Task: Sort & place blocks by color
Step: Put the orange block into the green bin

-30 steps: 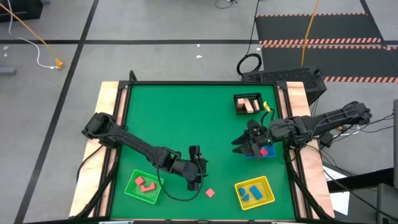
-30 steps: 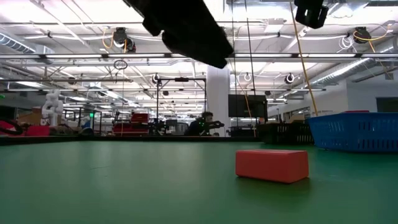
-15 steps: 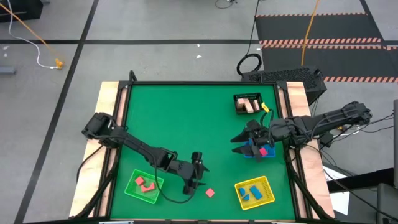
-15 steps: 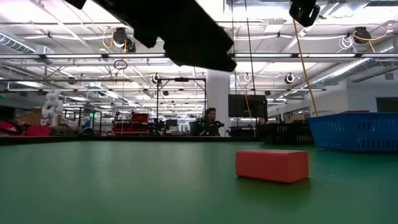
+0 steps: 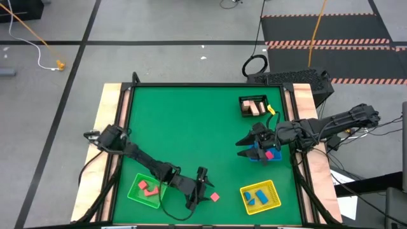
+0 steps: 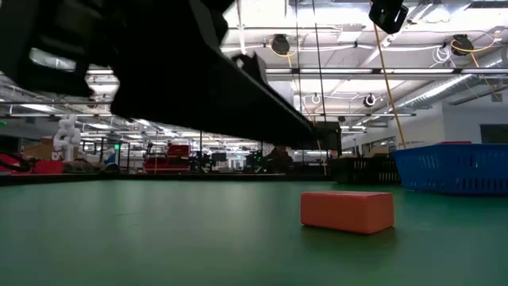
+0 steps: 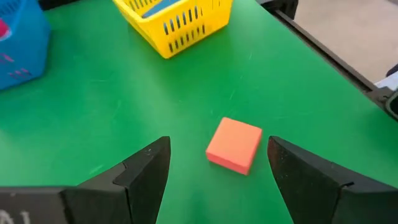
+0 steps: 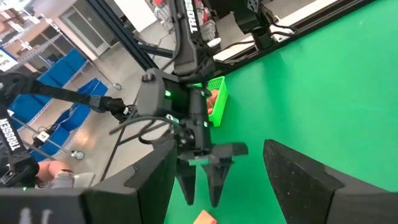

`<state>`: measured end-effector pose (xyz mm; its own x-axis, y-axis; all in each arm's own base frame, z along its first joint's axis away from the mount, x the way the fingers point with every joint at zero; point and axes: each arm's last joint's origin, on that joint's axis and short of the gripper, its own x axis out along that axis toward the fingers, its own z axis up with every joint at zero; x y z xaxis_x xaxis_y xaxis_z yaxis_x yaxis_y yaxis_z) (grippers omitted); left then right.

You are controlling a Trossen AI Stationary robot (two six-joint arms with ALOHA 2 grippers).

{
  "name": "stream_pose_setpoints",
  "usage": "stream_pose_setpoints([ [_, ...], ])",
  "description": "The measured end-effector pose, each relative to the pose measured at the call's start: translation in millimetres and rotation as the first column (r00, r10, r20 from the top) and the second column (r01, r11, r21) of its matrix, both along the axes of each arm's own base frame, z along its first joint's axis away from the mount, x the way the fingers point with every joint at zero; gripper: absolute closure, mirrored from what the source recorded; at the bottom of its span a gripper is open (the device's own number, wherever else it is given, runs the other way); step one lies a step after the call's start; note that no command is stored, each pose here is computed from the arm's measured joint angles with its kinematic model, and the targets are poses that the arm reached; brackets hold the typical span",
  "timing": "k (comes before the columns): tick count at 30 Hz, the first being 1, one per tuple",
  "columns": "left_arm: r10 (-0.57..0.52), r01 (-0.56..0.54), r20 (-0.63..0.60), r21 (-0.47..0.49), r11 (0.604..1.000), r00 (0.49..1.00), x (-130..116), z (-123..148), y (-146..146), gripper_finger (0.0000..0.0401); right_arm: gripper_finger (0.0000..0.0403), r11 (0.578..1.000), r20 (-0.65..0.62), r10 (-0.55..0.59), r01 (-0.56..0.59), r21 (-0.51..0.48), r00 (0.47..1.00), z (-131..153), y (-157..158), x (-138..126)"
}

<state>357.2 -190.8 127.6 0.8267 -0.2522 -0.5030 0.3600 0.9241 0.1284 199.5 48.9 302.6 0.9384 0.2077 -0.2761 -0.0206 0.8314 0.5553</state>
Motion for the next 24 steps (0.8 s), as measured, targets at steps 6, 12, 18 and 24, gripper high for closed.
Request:
stream_pose_setpoints([
  [6,-0.042,0.043,0.025,-0.055,0.998,0.999,10,-19,2,0.013,0.0172,1.0,0.0,0.0,0.0,0.0,1.0,0,0,0],
  [12,-0.073,0.073,0.011,-0.094,0.993,0.997,13,-44,3,0.013,0.0172,1.0,-0.001,0.0,0.0,0.0,1.0,0,0,0],
  [18,-0.064,0.066,0.024,-0.118,0.991,0.998,18,-50,8,0.013,0.0172,1.0,-0.002,0.0,0.0,0.0,1.0,0,0,0],
  [24,-0.01,0.013,0.029,-0.141,0.99,1.0,22,-49,15,0.0135,0.0172,1.0,-0.003,0.0,0.0,0.0,1.0,0,0,0],
])
